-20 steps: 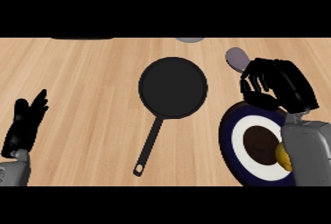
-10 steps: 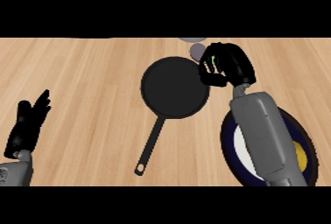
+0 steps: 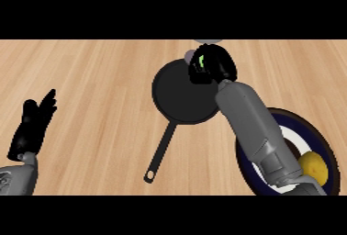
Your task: Pick the eggplant from the plate and place it in the pan
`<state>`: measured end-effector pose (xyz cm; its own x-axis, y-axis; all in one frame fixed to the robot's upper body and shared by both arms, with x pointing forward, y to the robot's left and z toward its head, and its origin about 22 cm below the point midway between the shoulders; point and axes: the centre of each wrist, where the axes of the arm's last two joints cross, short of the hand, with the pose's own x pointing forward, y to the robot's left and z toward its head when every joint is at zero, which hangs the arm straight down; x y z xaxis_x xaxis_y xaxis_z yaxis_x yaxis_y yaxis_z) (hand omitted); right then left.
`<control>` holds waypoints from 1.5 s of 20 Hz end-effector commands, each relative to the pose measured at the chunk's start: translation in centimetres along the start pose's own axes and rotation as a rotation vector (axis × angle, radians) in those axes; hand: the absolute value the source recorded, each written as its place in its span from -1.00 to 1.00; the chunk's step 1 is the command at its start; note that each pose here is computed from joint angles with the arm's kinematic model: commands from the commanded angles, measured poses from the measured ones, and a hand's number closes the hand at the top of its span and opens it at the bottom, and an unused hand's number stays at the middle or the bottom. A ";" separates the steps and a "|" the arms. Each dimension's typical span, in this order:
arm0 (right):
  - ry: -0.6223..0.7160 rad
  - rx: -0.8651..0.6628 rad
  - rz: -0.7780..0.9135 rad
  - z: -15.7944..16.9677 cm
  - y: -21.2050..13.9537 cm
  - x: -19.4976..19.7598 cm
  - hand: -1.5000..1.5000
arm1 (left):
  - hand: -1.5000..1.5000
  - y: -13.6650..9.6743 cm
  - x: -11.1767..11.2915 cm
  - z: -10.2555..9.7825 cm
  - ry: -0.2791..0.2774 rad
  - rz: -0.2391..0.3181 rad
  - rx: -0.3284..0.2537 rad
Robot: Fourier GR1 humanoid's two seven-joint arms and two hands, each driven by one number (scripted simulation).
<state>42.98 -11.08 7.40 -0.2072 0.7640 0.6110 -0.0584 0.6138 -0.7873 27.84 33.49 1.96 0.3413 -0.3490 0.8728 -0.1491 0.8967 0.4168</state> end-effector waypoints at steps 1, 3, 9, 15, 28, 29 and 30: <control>0.016 0.057 -0.003 0.8 3.0 -2.2 1.00 | 0.00 0.4 0.5 -0.6 -0.017 -0.003 -0.010; 0.031 0.049 -0.032 -0.2 2.4 -1.0 1.00 | 0.00 -1.9 0.3 -0.4 -0.045 -0.013 -0.029; 0.096 0.098 -0.196 0.5 3.6 -2.6 -1.00 | 0.00 -2.6 2.7 -1.5 -0.061 -0.005 -0.051; 0.063 0.065 -0.243 1.1 4.4 -3.5 -1.00 | 0.00 -2.5 2.4 -1.5 -0.050 -0.005 -0.082; 0.020 -0.205 -0.512 -0.2 2.9 -2.2 -1.00 | 0.00 -0.2 1.0 -1.7 -0.030 -0.006 -0.047; 0.032 -0.222 -0.524 -0.2 2.8 -2.3 -1.00 | 0.00 0.0 0.9 -1.0 -0.040 -0.004 -0.033; 0.059 -0.237 -0.516 -0.1 3.1 -2.3 -1.00 | 0.00 -0.3 1.4 -1.3 -0.022 -0.014 -0.041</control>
<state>43.24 -11.01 3.33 -0.1878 0.3924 0.9004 0.0173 0.9179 -0.3965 29.94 32.16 2.45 0.3067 -0.3664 0.8785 -0.0974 0.9060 0.4119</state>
